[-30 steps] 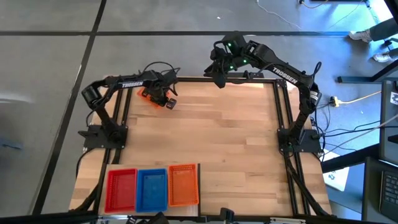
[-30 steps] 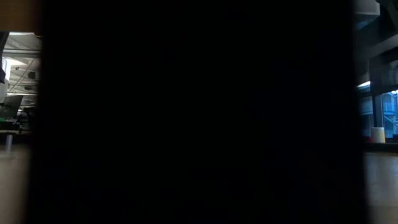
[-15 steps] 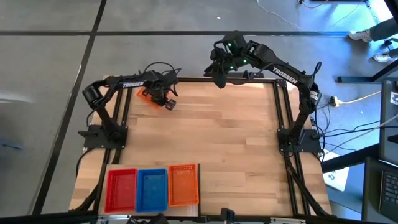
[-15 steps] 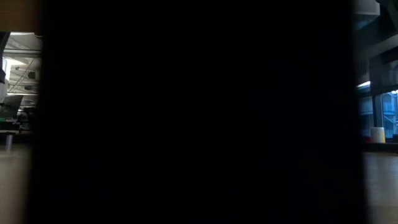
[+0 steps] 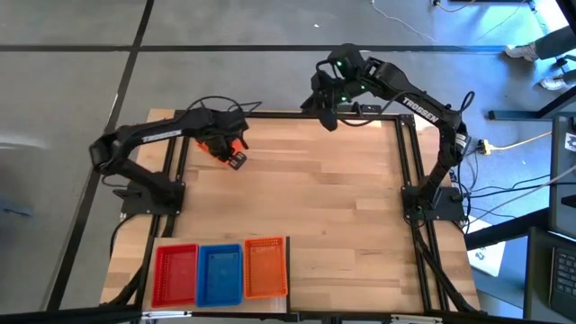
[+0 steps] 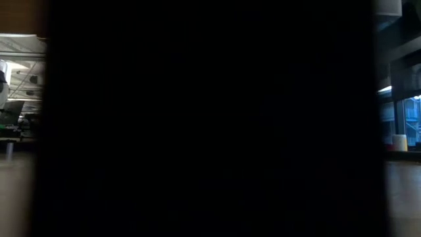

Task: Stack baskets on shelf by color
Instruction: Stack the orange bin on top of the other orange bin on the shelf

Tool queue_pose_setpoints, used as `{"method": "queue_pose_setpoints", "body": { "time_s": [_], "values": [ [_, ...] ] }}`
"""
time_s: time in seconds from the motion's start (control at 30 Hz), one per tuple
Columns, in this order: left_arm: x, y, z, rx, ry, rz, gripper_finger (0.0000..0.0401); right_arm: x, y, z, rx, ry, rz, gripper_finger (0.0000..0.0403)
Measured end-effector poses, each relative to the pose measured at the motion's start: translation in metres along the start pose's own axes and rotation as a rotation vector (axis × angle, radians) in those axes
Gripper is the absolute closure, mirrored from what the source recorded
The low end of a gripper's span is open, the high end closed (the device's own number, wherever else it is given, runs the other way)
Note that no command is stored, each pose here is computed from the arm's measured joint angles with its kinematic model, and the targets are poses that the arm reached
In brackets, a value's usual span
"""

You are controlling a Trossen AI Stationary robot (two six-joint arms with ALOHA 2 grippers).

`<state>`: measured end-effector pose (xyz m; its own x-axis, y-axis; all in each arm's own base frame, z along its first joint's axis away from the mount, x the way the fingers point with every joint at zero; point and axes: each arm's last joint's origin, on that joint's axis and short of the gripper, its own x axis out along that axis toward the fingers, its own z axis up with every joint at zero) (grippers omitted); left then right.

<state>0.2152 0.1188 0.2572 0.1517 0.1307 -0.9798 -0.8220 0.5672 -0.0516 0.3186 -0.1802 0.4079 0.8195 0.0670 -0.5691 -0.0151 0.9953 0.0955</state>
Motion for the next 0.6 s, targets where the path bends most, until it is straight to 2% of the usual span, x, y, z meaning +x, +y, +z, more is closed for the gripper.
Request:
{"method": "queue_pose_setpoints", "body": {
  "time_s": [0.17, 0.27, 0.43, 0.6],
  "values": [
    [-0.033, -0.014, -0.022, 0.101, -0.077, -0.067, 0.0401, -0.003, 0.008, -0.007, -0.027, 0.031, 0.155, 0.0297],
    [-0.057, -0.026, -0.031, 0.214, -0.116, -0.107, 0.0401, -0.006, 0.012, -0.011, -0.035, 0.061, 0.202, 0.0297],
    [-0.110, -0.046, -0.046, 0.398, -0.180, -0.183, 0.0401, -0.015, 0.018, -0.016, -0.049, 0.109, 0.221, 0.0297],
    [-0.163, -0.064, -0.070, 0.499, -0.243, -0.305, 0.0401, -0.034, 0.031, -0.012, -0.073, 0.080, 0.215, 0.0297]
  ]
}}
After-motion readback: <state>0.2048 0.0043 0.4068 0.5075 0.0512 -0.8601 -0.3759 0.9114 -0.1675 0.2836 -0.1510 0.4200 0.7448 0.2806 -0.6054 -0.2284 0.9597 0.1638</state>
